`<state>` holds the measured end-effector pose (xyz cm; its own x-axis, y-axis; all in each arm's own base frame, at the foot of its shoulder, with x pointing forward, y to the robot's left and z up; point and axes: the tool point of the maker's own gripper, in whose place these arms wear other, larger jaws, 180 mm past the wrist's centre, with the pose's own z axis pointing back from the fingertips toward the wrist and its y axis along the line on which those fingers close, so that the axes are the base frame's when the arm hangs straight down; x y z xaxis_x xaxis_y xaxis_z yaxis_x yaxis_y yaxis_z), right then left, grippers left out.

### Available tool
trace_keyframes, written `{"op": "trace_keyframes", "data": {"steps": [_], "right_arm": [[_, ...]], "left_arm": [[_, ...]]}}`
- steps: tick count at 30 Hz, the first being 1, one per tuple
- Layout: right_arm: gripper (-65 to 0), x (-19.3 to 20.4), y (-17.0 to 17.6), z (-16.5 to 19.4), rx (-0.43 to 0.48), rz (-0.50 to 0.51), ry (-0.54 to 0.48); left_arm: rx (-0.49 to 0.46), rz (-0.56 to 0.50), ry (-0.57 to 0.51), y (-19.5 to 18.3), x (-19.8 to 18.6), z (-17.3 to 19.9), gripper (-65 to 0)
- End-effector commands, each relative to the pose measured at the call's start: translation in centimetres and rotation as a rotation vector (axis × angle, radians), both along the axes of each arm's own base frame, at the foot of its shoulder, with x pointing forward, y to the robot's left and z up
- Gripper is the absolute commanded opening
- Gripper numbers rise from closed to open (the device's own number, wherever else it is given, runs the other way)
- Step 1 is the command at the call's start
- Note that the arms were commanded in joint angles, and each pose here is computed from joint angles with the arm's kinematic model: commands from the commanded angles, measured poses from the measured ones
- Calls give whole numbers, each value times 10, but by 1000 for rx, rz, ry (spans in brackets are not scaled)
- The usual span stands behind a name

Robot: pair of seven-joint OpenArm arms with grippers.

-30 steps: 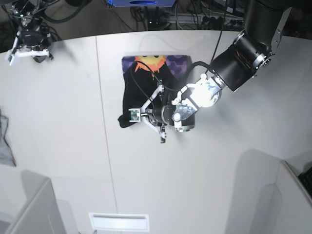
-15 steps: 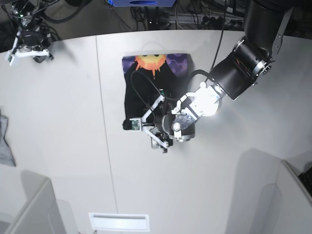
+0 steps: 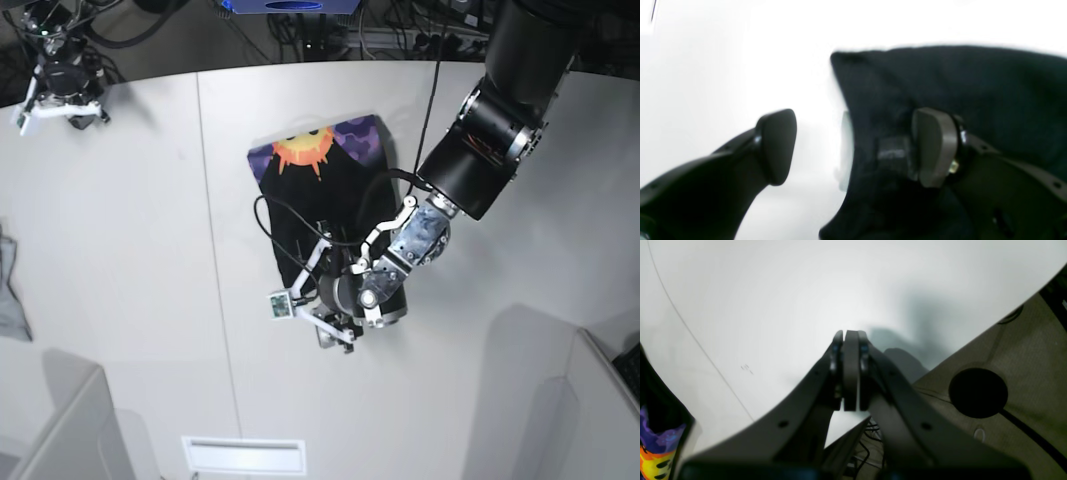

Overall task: Fold the T-shirt properly
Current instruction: 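Open the left gripper and smooth the bundle's edge flat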

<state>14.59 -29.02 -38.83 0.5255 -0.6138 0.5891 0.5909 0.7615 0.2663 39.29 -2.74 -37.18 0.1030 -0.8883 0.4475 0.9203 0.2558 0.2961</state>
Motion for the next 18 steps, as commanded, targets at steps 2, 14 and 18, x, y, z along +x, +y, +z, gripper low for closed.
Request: {"op": "trace_keyframes", "data": {"steps": [2,14,18], "right_arm": [[-650,4,-5,9,-30,10,-26],[-650,5,-17,14,-68,30,-17],[-650,5,-17,14,-66,30,-20]], "left_arm": [[-48,-17,-48,-15,11,24,-138],[-114,247,-261,69,-1,107,-650],[-57,418,-214,125,-15,80,-650]]}}
